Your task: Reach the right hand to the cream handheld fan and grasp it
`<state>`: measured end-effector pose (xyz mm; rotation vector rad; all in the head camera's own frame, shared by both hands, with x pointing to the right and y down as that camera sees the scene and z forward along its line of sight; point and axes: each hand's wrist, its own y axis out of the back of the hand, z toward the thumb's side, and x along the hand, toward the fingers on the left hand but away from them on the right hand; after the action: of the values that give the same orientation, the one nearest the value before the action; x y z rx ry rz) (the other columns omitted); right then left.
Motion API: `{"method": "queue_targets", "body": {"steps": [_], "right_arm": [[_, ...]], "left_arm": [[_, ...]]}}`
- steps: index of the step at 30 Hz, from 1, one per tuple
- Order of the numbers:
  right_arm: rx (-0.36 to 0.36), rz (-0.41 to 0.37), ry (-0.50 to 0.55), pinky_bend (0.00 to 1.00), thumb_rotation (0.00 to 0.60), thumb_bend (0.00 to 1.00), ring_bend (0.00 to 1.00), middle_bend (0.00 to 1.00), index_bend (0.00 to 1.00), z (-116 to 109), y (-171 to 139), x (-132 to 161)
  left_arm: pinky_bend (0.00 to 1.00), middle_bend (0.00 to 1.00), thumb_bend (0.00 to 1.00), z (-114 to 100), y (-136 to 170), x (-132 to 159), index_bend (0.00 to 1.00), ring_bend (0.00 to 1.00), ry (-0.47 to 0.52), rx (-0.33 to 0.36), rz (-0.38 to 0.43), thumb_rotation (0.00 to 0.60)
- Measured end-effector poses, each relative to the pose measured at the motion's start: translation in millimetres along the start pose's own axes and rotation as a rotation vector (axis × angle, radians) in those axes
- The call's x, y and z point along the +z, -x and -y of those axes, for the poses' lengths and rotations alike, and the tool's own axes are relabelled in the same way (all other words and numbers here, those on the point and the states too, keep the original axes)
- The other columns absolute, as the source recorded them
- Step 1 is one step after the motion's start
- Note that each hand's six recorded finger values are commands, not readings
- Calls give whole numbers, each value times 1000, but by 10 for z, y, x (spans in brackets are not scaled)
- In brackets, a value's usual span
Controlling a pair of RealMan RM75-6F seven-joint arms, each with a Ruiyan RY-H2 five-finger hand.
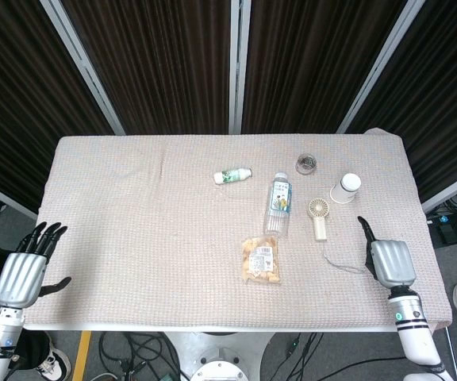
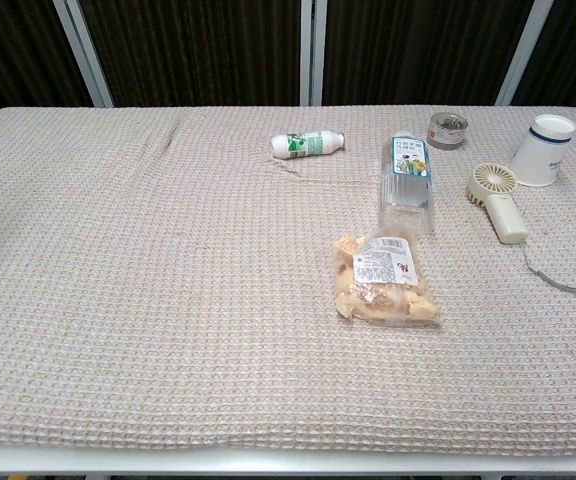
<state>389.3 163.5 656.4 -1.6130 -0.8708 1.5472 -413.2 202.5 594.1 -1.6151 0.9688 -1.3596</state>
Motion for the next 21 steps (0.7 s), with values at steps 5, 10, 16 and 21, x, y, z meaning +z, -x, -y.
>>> {"method": "queue_targets", "body": {"steps": [5,10,16,21], "right_arm": [[49,-13,-15,860,600,1000,901,927,0,101,215,154],[144,15,-10,860,600,1000,901,936,0,271,365,205],[246,15,-14,860,600,1000,901,948,0,462,544,372],[281,4,-8,860,600,1000,901,954,0,573,592,482]], "left_arm": [[193,77,0,14,6,-21,94,31,0,-4,-5,600],[193,77,0,32,-3,-43,94,31,-2,-10,-13,600],[193,77,0,36,-18,-65,94,31,-5,-9,-21,600],[193,77,0,46,-32,-62,94,31,-8,-14,-16,600]]}}
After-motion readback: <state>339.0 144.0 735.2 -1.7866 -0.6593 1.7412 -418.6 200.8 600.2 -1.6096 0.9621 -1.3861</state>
